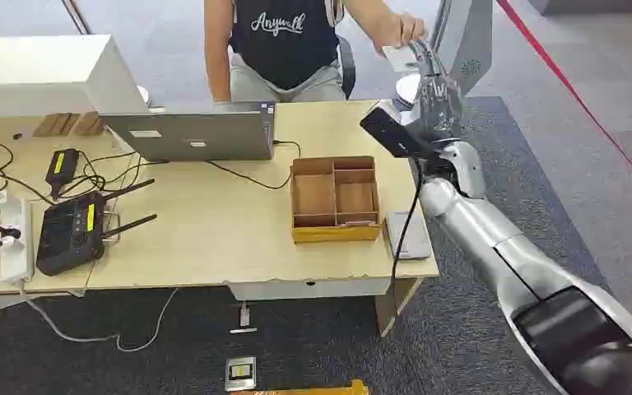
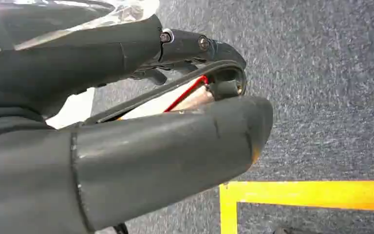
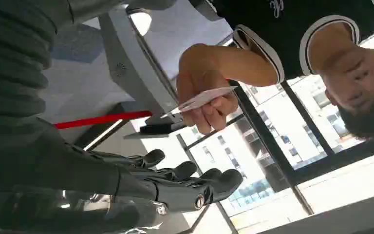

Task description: Pass the card to the sensor for recognition and then transmit it.

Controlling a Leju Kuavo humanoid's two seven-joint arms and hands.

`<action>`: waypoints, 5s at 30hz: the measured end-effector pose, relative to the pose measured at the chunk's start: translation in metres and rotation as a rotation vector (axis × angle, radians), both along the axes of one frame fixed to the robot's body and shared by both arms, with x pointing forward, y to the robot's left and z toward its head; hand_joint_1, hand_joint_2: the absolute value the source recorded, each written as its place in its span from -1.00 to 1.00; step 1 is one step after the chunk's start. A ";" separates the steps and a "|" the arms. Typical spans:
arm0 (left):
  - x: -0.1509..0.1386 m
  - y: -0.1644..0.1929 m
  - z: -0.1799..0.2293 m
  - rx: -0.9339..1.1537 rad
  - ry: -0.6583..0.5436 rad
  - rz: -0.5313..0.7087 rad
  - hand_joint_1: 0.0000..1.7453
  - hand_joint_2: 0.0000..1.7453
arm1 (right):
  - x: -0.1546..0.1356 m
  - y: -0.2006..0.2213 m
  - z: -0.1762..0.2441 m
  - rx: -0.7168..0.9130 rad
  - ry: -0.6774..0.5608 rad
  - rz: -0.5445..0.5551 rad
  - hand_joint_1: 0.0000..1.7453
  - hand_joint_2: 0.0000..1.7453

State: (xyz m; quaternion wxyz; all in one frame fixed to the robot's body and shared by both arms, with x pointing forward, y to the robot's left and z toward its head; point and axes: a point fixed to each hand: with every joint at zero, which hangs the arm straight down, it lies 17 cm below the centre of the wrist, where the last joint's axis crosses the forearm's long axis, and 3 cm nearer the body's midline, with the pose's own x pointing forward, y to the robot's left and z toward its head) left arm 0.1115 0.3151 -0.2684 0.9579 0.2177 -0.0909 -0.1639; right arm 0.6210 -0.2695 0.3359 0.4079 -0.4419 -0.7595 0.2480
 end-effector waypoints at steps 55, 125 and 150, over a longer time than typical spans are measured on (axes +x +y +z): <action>0.003 0.003 0.000 0.012 -0.015 -0.103 -1.00 -1.00 | 0.006 -0.025 -0.040 -0.215 0.061 -0.181 1.00 1.00; -0.007 0.014 0.001 0.042 0.010 0.021 -1.00 -1.00 | -0.089 -0.169 -0.267 -0.091 0.522 -0.393 1.00 1.00; -0.001 0.010 0.001 0.030 -0.005 -0.037 -1.00 -1.00 | -0.118 -0.177 -0.310 -0.096 0.621 -0.410 1.00 1.00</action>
